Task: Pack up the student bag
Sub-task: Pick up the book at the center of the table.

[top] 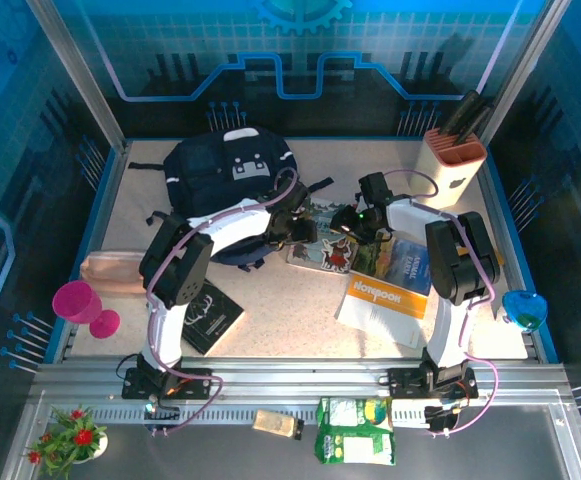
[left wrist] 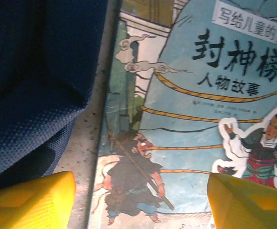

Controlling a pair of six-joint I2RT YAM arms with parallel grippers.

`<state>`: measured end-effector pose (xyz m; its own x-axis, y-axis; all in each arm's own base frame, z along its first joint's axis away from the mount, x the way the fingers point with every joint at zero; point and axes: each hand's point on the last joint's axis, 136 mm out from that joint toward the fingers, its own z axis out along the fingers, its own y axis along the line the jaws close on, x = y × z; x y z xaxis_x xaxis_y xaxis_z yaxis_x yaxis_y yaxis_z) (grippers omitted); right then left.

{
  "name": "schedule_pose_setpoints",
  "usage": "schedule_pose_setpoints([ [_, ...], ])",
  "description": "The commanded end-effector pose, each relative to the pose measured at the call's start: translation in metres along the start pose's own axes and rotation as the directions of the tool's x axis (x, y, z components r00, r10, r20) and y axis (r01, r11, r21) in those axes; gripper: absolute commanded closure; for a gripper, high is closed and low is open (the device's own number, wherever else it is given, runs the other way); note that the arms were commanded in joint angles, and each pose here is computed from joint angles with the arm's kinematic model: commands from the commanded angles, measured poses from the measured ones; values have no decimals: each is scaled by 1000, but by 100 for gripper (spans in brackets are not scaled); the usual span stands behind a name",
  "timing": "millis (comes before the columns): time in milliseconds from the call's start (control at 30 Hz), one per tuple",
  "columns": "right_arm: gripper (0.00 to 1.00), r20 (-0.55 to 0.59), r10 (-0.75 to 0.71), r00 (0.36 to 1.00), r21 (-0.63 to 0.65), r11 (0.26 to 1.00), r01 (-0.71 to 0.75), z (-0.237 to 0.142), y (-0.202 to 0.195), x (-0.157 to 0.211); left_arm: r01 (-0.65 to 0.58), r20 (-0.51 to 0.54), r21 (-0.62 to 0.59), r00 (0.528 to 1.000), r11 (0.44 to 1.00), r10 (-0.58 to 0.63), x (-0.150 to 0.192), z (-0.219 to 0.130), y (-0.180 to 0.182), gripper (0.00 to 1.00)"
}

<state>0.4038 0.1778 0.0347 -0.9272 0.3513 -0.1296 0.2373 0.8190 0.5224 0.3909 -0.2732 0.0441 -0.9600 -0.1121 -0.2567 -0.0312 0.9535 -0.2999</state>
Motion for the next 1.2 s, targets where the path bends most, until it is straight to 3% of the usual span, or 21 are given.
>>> schedule_pose_setpoints([
  [0,49,-32,22,999,42,999,-21,8,-9,6,13,-40,-73,999,997,-16,9,14,15,26],
  [500,50,-68,79,995,18,997,-78,20,-12,15,48,-161,86,986,995,-33,28,26,-11,33],
  [667,50,-67,98,993,6,995,-98,21,-14,16,53,-195,296,981,954,6,16,-9,-45,41],
  [867,51,-57,111,992,3,994,-111,19,-18,15,50,-165,406,986,912,20,9,-45,-54,54],
  [1167,52,-67,129,989,-16,991,-130,22,-18,17,126,-230,385,972,914,-37,22,-18,-45,67],
])
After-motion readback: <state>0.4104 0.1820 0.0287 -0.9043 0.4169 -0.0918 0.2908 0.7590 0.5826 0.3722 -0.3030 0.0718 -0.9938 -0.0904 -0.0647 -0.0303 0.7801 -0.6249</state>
